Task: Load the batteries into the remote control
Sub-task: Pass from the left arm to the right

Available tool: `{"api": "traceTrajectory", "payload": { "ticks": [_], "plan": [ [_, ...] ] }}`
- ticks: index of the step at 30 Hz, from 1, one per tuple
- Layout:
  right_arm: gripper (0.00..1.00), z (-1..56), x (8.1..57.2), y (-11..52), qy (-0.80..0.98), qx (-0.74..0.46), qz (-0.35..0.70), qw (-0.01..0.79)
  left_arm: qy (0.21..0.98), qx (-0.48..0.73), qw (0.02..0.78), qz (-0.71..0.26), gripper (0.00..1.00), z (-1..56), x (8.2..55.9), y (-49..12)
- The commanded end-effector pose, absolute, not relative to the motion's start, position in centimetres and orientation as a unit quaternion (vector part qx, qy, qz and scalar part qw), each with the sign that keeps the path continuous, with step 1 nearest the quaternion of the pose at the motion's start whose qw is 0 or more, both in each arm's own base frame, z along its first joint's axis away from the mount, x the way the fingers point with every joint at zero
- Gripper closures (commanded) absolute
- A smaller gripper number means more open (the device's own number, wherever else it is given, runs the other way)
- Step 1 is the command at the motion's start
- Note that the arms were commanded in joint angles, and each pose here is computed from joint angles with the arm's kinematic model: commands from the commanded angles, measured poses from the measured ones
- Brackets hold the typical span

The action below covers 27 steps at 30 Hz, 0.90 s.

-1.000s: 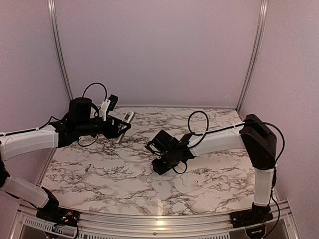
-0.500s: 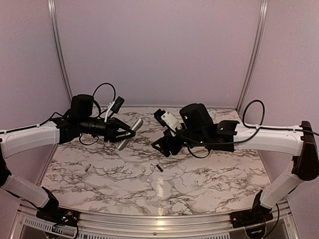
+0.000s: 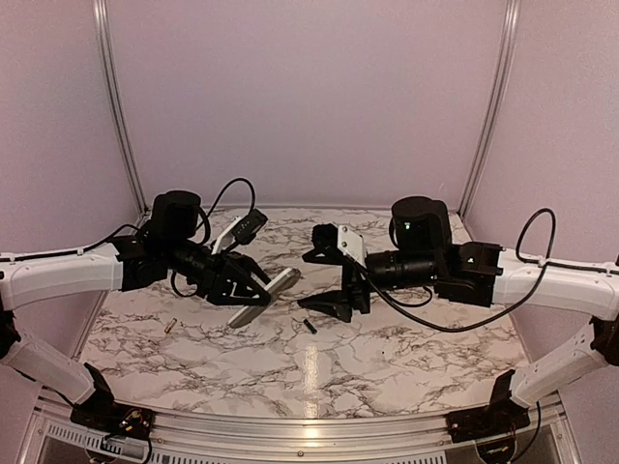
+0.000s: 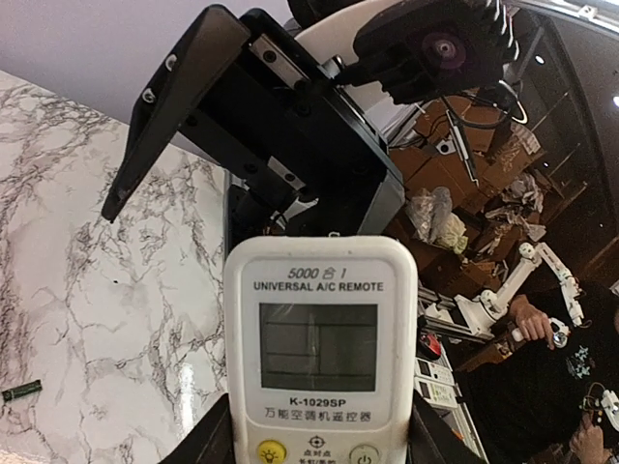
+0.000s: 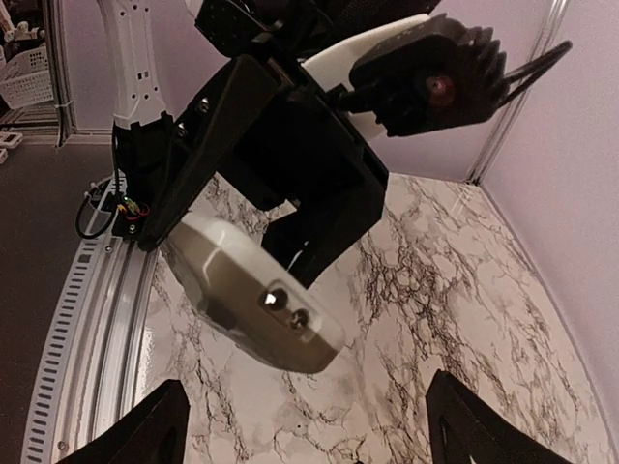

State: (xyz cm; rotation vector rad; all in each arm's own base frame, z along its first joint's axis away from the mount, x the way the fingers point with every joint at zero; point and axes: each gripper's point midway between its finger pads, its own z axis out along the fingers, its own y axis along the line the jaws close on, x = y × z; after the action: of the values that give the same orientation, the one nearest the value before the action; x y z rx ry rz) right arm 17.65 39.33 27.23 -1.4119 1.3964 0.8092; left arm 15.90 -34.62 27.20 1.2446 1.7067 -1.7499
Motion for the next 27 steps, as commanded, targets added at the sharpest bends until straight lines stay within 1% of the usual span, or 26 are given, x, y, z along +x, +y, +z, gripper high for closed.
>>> {"api": "traceTrajectory", "payload": {
  "ticks": [1, 5, 9, 17, 20, 27],
  "plan": [
    [0.19, 31.8, 13.0, 39.6, 0.481, -0.621, 0.369, 0.498, 0.562, 0.482, 0.135, -0.659, 0.54, 28.3, 11.6, -34.9],
    [0.23, 33.2, 10.1, 39.7, 0.453, -0.655, 0.365, 0.482, 0.541, 0.497, 0.125, -0.666, 0.53, 29.6, 9.8, -34.9],
    [0.26, 34.0, 7.7, 39.6, 0.436, -0.671, 0.370, 0.472, 0.527, 0.509, 0.116, -0.670, 0.52, 30.1, 8.6, -35.2],
    [0.36, 33.9, 6.8, 39.8, 0.435, -0.678, 0.376, 0.458, 0.495, 0.534, 0.105, -0.678, 0.51, 31.2, 6.6, -36.0],
    [0.37, 33.8, 6.3, 40.2, 0.432, -0.681, 0.385, 0.448, 0.487, 0.536, 0.100, -0.682, 0.50, 31.4, 6.1, -36.2],
    [0.53, 33.3, 4.8, 41.1, 0.421, -0.697, 0.380, 0.438, 0.472, 0.540, 0.098, -0.690, 0.51, 32.0, 5.5, -36.7]
  ]
}}
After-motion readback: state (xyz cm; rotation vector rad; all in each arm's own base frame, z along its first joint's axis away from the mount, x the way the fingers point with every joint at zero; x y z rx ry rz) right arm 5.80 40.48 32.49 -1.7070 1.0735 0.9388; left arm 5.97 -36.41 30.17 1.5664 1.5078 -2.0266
